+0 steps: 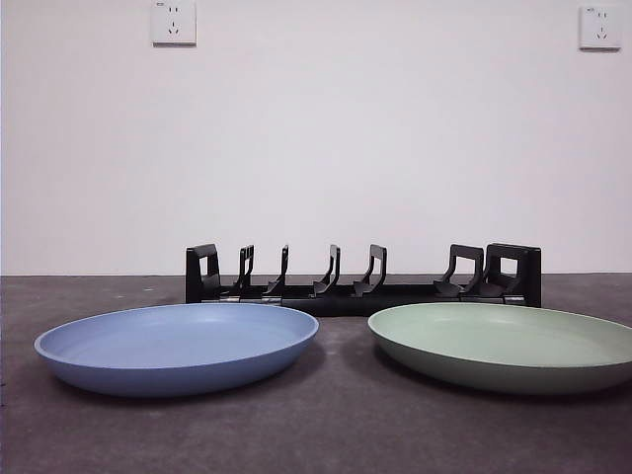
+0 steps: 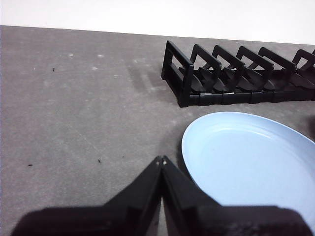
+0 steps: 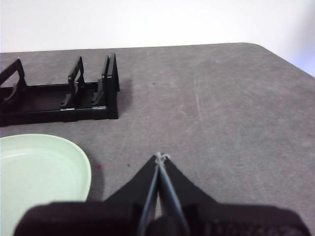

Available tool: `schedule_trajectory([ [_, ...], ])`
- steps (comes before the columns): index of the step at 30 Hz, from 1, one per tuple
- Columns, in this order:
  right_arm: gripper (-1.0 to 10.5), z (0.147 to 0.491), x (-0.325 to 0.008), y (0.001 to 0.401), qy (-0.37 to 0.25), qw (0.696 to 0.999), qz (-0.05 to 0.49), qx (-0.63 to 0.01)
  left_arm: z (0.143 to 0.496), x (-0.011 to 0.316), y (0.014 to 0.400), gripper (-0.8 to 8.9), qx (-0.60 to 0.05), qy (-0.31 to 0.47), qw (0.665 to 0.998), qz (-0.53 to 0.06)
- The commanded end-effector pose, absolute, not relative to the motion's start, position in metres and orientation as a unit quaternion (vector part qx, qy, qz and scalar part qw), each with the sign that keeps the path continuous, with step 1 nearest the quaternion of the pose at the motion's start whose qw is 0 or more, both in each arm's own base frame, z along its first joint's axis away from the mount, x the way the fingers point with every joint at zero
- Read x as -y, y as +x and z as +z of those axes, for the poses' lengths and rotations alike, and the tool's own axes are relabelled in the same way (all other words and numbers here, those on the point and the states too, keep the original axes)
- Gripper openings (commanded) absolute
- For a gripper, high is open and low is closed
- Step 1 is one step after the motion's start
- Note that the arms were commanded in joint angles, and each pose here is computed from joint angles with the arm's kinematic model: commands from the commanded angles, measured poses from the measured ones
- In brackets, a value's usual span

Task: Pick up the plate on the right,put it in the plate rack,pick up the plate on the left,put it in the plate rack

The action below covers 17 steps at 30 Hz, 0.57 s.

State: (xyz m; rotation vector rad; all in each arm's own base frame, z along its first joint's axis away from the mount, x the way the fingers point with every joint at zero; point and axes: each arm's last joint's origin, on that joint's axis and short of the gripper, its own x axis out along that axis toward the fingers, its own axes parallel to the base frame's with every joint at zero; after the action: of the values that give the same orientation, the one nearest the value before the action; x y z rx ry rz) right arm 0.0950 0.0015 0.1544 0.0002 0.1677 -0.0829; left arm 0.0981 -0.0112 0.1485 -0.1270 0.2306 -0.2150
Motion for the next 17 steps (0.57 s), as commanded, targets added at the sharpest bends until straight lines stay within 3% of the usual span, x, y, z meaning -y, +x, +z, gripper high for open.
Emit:
schedule_trajectory([
  [1, 0.0, 0.152, -0.002, 0.096, 0.031, 0.995, -0.035, -0.084, 0.146, 0.011, 0.099, -0.03, -0.117, -0.069, 0.985, -0.105],
  [9, -0.1, 0.163, -0.003, 0.095, 0.122, 0.991, -0.019, -0.057, 0.156, 0.012, 0.097, -0.05, -0.109, -0.087, 0.982, -0.127],
  [17, -0.1, 0.217, -0.006, 0.088, 0.156, 0.987, 0.035, -0.022, 0.201, 0.014, 0.088, -0.06, -0.097, -0.109, 0.974, -0.175],
])
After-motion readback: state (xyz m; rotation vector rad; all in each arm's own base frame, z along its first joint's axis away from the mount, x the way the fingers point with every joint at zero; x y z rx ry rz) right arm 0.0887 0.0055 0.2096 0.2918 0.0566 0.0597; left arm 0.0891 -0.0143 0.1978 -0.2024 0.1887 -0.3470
